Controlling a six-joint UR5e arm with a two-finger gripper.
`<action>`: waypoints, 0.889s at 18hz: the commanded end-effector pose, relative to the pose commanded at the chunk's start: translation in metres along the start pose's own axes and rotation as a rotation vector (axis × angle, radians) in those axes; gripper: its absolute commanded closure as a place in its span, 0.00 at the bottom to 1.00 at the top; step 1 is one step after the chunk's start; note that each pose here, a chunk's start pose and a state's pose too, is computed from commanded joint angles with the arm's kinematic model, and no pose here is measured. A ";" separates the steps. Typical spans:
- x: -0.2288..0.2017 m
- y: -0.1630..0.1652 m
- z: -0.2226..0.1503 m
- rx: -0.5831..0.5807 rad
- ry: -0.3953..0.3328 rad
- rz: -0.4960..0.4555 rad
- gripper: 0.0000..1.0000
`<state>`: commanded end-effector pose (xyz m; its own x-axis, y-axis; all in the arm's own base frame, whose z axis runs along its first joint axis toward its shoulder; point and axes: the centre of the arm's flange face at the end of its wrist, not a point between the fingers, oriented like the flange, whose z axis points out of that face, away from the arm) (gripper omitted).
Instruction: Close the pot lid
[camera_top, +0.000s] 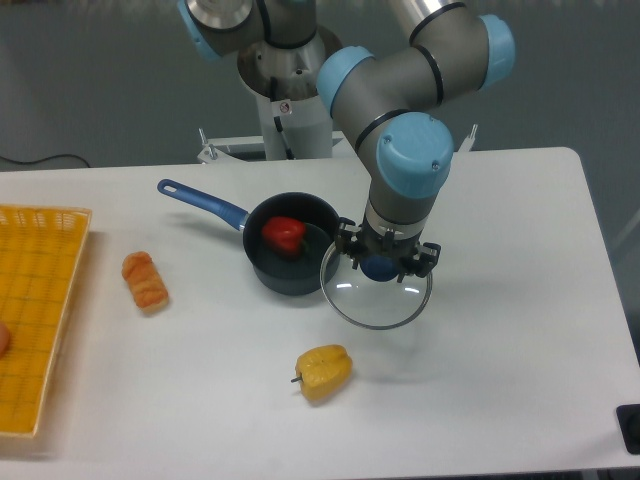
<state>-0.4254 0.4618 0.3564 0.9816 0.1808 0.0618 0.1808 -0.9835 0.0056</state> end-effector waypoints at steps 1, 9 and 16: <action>0.000 0.000 0.001 -0.001 0.001 0.000 0.37; 0.003 0.002 0.009 -0.011 0.011 0.001 0.37; 0.010 0.008 0.015 -0.022 0.022 0.005 0.37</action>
<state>-0.4135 0.4557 0.3416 0.9808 0.1760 0.0834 0.1743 -0.9843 0.0270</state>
